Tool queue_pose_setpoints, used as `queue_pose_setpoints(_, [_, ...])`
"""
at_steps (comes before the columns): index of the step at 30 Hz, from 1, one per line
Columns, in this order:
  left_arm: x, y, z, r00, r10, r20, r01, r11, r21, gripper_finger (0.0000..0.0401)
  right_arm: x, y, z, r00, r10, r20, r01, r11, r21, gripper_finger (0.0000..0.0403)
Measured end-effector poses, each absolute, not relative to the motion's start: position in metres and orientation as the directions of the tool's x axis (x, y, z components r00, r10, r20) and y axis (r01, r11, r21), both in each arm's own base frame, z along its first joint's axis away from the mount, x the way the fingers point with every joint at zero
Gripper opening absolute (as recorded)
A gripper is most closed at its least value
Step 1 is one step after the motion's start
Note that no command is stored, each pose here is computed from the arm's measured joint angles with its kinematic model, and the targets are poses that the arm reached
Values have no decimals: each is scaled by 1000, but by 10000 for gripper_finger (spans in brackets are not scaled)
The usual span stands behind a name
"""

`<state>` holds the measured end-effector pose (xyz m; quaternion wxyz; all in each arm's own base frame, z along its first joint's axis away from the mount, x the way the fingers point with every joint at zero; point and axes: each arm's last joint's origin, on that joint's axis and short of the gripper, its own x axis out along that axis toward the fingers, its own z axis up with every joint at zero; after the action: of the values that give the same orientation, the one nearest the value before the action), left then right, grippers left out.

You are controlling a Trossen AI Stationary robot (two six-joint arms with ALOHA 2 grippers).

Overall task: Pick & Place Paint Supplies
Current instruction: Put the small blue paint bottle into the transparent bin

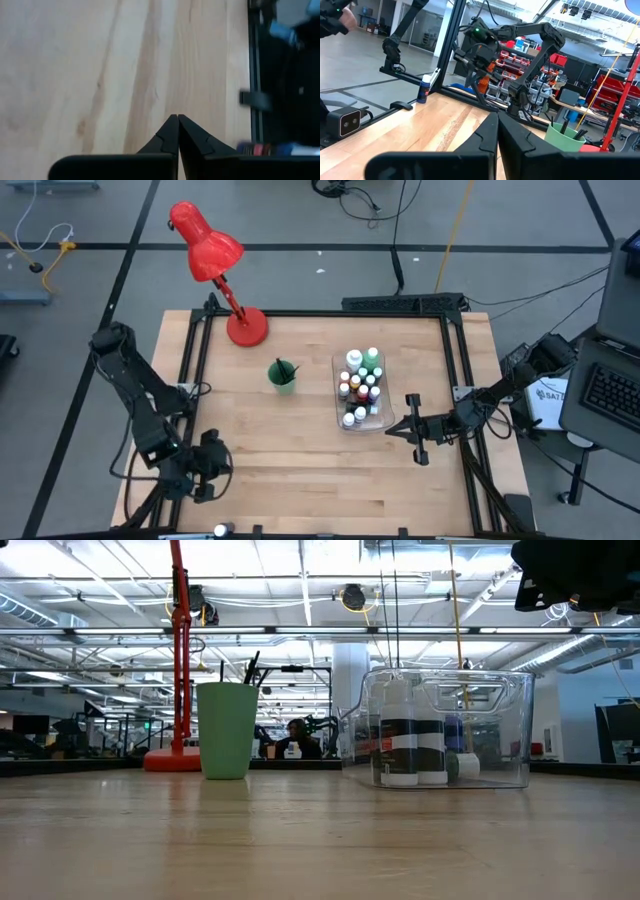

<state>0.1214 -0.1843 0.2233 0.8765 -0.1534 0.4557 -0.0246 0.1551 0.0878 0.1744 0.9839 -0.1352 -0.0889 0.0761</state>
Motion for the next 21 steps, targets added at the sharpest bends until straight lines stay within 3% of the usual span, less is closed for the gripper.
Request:
queue_pose_setpoints(4, [123,-188,217,534,-196,-822,-33,967,-253,5,155,88,174,973,174,154,-126,952,-280,4])
queue_pose_setpoints(14, [126,-188,216,567,-165,-807,-50,971,-233,21,155,88,174,973,174,154,-126,952,-280,4])
queue_pose_setpoints(21, [130,-192,220,639,-170,-750,-36,967,-251,67,155,88,174,973,174,154,-126,952,-280,4])
